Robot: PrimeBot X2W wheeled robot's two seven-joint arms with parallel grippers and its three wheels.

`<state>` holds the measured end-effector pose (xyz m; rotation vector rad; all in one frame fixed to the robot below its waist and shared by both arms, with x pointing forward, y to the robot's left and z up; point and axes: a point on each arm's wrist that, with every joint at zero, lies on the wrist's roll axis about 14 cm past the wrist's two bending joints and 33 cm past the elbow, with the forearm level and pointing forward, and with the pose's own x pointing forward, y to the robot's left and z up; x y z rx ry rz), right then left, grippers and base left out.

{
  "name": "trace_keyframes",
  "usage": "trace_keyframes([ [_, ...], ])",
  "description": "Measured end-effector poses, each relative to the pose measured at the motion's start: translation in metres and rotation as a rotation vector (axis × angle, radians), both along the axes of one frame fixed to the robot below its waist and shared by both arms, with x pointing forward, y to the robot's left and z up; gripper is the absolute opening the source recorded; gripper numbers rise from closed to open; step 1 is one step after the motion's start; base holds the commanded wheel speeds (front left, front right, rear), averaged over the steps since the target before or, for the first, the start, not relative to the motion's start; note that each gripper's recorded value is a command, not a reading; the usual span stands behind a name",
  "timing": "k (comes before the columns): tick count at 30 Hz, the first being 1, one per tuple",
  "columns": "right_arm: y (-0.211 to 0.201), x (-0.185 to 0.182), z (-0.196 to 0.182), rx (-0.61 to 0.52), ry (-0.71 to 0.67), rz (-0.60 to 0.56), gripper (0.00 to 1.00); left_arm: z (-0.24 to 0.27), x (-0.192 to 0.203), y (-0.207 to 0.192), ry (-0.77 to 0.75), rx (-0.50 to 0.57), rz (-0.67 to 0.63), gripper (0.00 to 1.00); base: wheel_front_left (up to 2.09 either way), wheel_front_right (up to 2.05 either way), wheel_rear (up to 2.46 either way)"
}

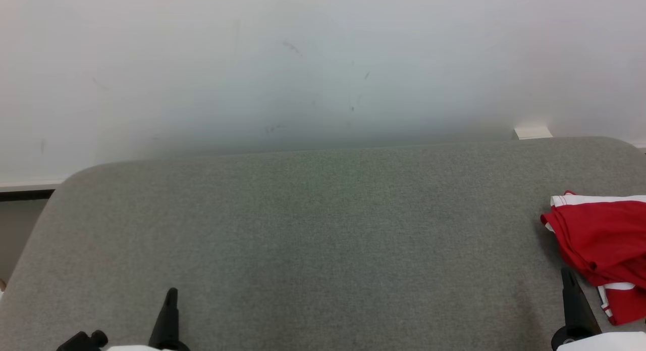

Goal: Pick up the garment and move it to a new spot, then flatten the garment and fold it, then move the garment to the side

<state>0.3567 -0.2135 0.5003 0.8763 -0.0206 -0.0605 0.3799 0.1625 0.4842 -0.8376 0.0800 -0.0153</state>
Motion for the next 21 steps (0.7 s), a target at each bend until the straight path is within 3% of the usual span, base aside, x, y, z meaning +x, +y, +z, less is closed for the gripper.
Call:
trace_keyframes([
  [21,0.0,0.0078,-0.0015,0.222,0.008,0.001,0.0,0.004,0.0039,0.0102,0.014,-0.232,0.03,0.0,0.0,0.0,0.0],
])
